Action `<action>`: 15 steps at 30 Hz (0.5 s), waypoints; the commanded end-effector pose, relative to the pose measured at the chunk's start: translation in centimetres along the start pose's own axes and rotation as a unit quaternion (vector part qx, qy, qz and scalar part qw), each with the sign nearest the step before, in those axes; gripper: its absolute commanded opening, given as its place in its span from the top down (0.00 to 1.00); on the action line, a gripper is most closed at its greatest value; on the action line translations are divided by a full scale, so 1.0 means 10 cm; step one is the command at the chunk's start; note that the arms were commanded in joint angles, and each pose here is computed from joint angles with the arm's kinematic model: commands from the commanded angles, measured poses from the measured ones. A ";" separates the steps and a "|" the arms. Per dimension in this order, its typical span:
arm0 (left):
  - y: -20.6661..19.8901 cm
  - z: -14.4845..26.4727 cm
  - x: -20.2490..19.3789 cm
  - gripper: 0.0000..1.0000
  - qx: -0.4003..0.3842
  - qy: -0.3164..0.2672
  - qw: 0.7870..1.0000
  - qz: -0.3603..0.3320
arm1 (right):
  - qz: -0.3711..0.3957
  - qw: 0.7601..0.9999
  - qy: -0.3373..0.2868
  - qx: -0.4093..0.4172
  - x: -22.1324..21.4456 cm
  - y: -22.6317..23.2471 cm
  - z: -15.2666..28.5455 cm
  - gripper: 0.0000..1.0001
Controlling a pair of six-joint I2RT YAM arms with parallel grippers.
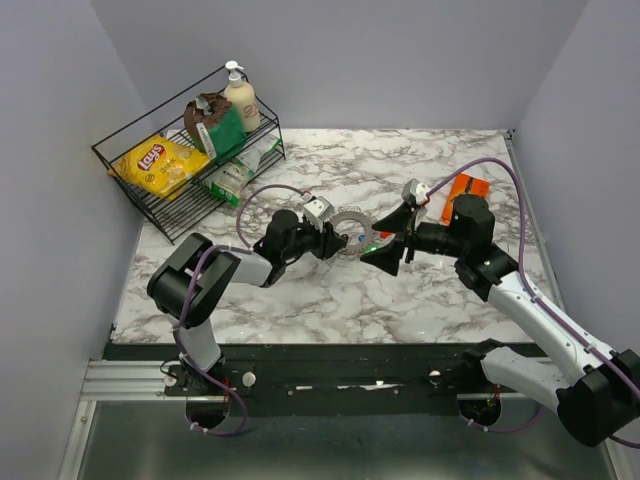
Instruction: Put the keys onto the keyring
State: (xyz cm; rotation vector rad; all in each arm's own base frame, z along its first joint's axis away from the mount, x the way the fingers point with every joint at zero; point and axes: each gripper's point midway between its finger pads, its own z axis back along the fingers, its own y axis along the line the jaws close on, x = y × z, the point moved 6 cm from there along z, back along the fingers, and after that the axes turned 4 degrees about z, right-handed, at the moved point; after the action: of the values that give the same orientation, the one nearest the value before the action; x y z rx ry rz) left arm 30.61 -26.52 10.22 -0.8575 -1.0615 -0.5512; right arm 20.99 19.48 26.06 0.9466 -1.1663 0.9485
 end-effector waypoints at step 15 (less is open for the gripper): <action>-0.24 0.29 0.55 0.01 -0.008 -0.104 0.994 -0.013 | 0.011 1.000 -0.003 -0.002 0.06 -0.02 -0.02 0.00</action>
State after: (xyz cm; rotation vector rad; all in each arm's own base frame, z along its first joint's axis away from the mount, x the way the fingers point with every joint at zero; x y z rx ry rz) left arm 29.44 -25.66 13.66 -0.8955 -1.1589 -0.5238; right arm 21.01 19.48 26.04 0.9460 -1.1661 0.9479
